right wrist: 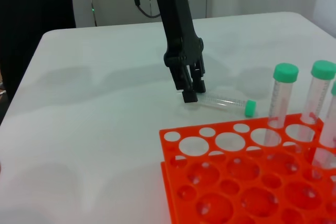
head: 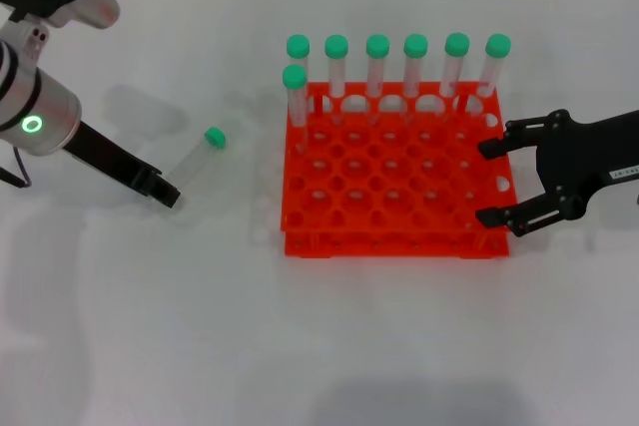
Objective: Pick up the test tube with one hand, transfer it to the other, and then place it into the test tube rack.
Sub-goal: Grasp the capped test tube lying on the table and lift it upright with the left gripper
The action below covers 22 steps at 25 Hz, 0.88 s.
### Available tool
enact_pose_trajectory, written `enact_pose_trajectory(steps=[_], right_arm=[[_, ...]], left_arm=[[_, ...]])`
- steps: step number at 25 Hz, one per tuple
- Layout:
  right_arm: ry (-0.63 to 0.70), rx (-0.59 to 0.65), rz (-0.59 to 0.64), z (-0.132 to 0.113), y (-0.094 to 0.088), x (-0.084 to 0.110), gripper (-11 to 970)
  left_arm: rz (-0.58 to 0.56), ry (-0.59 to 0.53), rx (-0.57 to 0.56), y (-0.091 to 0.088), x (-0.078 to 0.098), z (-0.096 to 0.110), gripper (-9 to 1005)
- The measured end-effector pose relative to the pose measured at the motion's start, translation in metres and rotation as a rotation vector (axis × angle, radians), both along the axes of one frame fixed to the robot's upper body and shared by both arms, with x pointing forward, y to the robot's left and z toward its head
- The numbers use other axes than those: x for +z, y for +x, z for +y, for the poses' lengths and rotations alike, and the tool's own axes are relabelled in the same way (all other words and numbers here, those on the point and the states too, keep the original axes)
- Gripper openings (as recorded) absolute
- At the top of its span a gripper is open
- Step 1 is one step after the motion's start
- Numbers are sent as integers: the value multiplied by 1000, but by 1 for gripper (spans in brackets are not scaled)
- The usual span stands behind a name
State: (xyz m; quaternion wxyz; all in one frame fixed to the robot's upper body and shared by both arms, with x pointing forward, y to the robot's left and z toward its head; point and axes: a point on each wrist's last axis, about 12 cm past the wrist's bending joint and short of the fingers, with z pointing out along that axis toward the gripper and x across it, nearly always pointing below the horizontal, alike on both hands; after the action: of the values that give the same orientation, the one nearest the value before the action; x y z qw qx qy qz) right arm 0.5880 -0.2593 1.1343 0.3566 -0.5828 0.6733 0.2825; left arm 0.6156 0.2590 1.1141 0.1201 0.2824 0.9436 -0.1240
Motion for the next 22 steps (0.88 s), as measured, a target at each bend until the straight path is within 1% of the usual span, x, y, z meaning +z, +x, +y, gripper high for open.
enact_pose_trajectory(steps=[1, 7, 15, 17, 20, 22], right_arm=[[0, -2, -1, 0, 0, 0, 868], [-2, -7, -7, 1, 2, 1, 869], [-2, -11, -10, 1, 3, 2, 868], [-3, -16, -10, 0, 2, 2, 868], [-3, -20, -10, -1, 2, 1, 868], [3, -29, -12, -3, 2, 2, 868]], left_arm=[[0, 2, 0, 0, 0, 0, 531], [-7, 23, 3, 1, -2, 2, 318], [-40, 17, 8, 6, 3, 0, 216], [-70, -4, 7, 9, 9, -2, 190], [-130, -41, -1, 13, 20, -4, 192], [-193, -80, -23, 13, 29, -5, 193]])
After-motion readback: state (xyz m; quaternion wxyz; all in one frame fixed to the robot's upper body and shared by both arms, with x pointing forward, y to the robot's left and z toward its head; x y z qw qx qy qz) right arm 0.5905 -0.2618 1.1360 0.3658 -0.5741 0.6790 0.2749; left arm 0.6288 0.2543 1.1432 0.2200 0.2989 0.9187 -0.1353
